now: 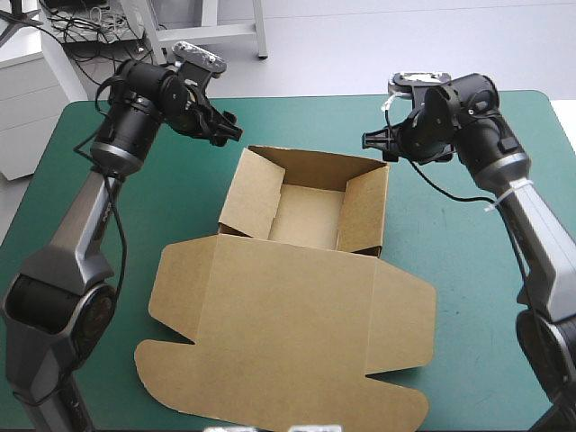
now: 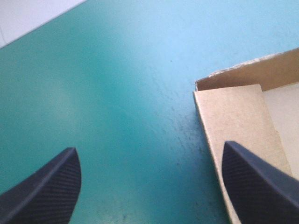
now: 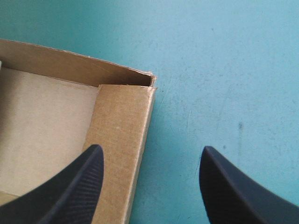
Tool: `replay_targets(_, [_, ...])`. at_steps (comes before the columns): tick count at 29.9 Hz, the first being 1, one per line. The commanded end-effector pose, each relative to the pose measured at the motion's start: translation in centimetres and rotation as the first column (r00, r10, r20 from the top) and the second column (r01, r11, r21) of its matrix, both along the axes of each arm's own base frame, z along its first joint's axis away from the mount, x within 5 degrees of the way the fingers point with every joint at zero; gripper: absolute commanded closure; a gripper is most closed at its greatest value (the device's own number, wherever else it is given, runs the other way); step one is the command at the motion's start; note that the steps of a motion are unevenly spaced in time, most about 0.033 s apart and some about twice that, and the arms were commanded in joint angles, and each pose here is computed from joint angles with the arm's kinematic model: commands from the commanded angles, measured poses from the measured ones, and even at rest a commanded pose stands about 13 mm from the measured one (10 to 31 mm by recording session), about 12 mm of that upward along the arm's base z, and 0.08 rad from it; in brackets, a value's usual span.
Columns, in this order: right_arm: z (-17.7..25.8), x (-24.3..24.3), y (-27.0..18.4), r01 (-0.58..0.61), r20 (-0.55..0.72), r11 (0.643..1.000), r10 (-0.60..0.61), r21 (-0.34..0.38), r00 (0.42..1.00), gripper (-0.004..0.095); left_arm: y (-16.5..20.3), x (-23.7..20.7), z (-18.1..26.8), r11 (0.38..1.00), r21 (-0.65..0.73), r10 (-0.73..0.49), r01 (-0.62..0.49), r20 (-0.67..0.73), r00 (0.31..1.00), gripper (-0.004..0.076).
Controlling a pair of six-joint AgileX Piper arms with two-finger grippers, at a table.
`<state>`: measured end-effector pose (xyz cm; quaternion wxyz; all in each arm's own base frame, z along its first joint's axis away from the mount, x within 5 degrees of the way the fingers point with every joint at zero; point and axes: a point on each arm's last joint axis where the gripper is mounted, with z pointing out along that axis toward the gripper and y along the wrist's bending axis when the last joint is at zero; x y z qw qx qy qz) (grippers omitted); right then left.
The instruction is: Fold the box
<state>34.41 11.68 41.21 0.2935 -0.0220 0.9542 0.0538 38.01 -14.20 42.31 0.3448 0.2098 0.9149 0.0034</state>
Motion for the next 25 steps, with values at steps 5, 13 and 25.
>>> replay_targets(5, [4.9,-3.6,-1.5,0.014,0.126,0.998,-0.023,0.068,0.992,0.0346,2.9,-6.2,7.7,0.999,-0.037,0.032,-0.026,0.183,0.983,0.0451])
replay_targets(13, [1.0,-2.8,-0.6,0.027,-0.023,0.995,-0.025,0.094,0.999,0.0346,5.2,-12.4,12.3,0.994,-0.109,0.039,-0.006,0.31,0.95,0.0734])
replay_targets(25, [-5.9,0.6,1.5,0.037,-0.251,0.993,-0.008,0.11,0.968,0.0346,8.4,-20.4,9.2,0.998,-0.063,0.008,0.007,0.234,0.972,0.0734])
